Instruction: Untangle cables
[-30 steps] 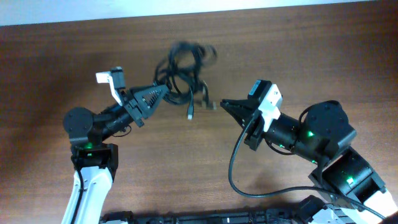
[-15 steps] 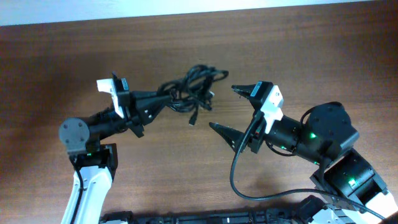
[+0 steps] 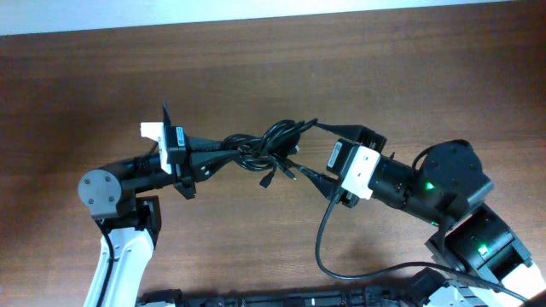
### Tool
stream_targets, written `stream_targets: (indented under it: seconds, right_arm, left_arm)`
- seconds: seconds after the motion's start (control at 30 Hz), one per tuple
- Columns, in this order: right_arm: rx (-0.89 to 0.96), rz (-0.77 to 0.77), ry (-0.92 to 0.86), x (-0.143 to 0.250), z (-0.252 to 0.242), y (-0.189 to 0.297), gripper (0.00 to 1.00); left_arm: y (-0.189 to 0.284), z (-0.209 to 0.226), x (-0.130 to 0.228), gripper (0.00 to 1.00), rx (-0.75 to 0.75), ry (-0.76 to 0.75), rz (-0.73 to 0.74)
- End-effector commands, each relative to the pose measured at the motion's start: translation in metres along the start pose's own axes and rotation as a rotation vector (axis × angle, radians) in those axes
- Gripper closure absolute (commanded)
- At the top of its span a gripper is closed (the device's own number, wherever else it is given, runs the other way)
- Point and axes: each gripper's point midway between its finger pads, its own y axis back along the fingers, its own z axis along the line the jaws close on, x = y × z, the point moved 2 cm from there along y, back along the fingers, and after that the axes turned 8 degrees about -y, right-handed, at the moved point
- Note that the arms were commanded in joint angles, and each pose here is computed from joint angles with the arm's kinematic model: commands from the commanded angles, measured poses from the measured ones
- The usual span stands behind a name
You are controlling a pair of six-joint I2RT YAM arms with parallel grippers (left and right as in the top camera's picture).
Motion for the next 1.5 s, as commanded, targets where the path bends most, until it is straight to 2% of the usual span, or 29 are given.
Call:
stream_targets:
  seconds: [0.0,0.1,0.23,0.33,0.43,0.6,0.63,0.67,0.73,0.77,0.8,0.83,0.87,1.03,1.1,1.17,1.23,1.33,1.47]
  right_arm:
    - [0.016,-0.036,0.042,-0.013,-0.004,0.006,0.38]
    - [0.027,-0.063,0.057,-0.02,-0.005,0.008,0.38]
    - [0.045,-0.147,0.135,-0.043,-0.003,0.024,0.37]
    - [0.063,-0.197,0.201,-0.055,-0.002,0.033,0.3]
    - [0.062,-0.193,0.209,-0.054,-0.003,0.029,0.32]
    - [0.024,-0.166,0.191,-0.043,-0.004,0.012,0.39]
    - [0.02,-0.157,0.186,-0.04,-0.005,0.008,0.43]
    - [0.015,-0.148,0.18,-0.038,-0.006,0.005,0.58]
    - [0.012,-0.141,0.168,-0.036,-0.005,0.004,0.96]
    - [0.011,-0.14,0.163,-0.036,-0.005,0.004,0.96]
    - [0.008,-0.134,0.153,-0.034,-0.005,0.004,0.96]
    - [0.003,-0.121,0.142,-0.031,-0.004,0.004,0.96]
    - [0.014,-0.109,0.1,-0.029,-0.006,0.003,0.96]
    - [0.222,-0.086,-0.252,-0.023,-0.04,0.007,0.96]
    - [0.215,-0.087,-0.257,-0.023,-0.039,0.007,0.96]
    - [0.219,-0.087,-0.257,-0.023,-0.04,0.007,0.96]
    - [0.218,-0.086,-0.257,-0.022,-0.039,0.007,0.96]
    - [0.215,-0.087,-0.257,-0.023,-0.039,0.007,0.96]
    - [0.146,-0.105,-0.232,-0.027,-0.029,0.005,0.96]
  left_arm:
    - [0.0,0.003,-0.01,1.0,-0.025,-0.051,-0.015]
    - [0.0,0.006,-0.011,1.0,-0.046,-0.053,-0.025]
    - [0.001,0.01,-0.014,1.0,-0.074,-0.138,-0.036]
    - [0.001,0.007,-0.019,1.0,-0.069,-0.202,-0.045]
    - [0.0,0.006,-0.019,1.0,-0.063,-0.186,-0.044]
    - [-0.01,-0.004,-0.022,1.0,-0.015,-0.213,-0.059]
    - [-0.013,-0.008,-0.023,1.0,0.002,-0.215,-0.063]
    - [-0.015,-0.01,-0.023,1.0,0.01,-0.217,-0.065]
    - [-0.015,-0.006,-0.025,1.0,-0.017,-0.214,-0.077]
    - [-0.014,-0.002,-0.027,0.91,-0.044,-0.213,-0.09]
    - [-0.014,0.002,-0.029,0.77,-0.067,-0.208,-0.101]
    - [-0.014,0.004,-0.03,0.46,-0.084,-0.201,-0.108]
    - [-0.014,0.005,-0.031,0.01,-0.088,-0.199,-0.11]
    - [-0.012,0.008,-0.035,0.01,-0.108,-0.138,-0.127]
    - [-0.018,-0.017,-0.046,0.01,-0.009,-0.263,-0.145]
    - [-0.024,-0.028,-0.051,0.01,0.029,-0.286,-0.167]
    - [-0.032,-0.038,-0.053,0.05,0.074,-0.296,-0.181]
    - [-0.041,-0.046,-0.059,0.01,0.096,-0.288,-0.218]
    - [-0.044,-0.045,-0.063,0.01,0.076,-0.277,-0.25]
